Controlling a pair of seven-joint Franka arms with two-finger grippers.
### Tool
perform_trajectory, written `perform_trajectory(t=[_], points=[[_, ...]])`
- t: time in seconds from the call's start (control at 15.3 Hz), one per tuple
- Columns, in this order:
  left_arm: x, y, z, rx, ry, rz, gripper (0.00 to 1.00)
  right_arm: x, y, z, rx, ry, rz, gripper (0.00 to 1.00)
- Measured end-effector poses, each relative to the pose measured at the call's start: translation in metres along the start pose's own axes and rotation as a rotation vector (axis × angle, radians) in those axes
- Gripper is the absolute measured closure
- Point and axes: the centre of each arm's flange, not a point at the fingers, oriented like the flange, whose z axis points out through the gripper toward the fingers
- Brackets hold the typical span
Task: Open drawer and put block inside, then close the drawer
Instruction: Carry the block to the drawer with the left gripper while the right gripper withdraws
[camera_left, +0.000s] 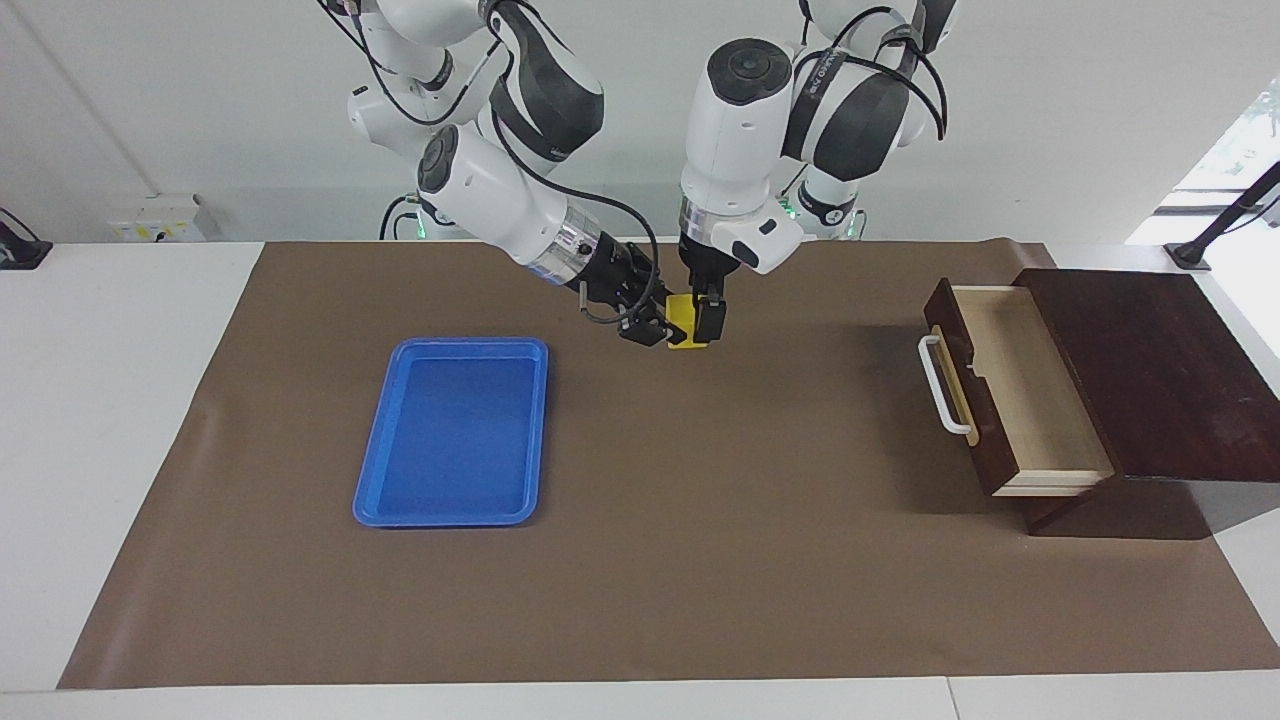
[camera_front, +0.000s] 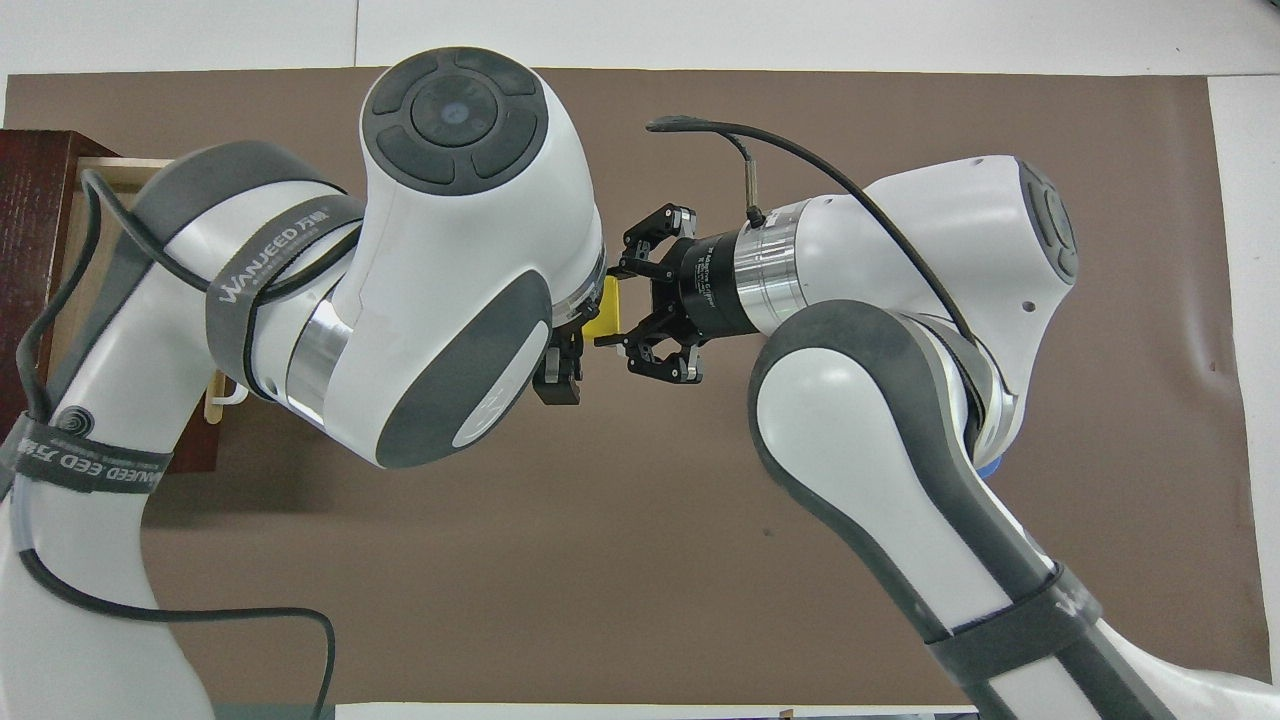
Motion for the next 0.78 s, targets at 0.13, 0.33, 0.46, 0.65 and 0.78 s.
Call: perform_trajectory(t=[0.13,0.33,0.46,0.65,0.78], points=[[0.001,0.0023,-0.0012,-0.013,-0.005,-0.002,0.44,0.0,0.0001,0.0005,-0.004,0.001,0.027,0.45],[0.0008,0.0024,-0.0014,-0.015,-0.006,-0.001,0.44,0.0,-0.0001,0.0002,-0.004,0.002,0.026,0.45],[0.0008,0.0025,-0.0014,-0.015,-0.006,-0.001,0.44,0.0,-0.0002,0.0001,-0.003,0.002,0.027,0.45],[0.0008,0.0025,-0.0015,-0.016,-0.006,-0.001,0.44,0.0,-0.0002,0.0,-0.003,0.002,0.028,0.44],[-0.0003,0.0019,-0.0014,-0.015,-0.007,0.002,0.44,-0.0013,-0.0015,-0.0019,0.006,0.0,0.039,0.32]])
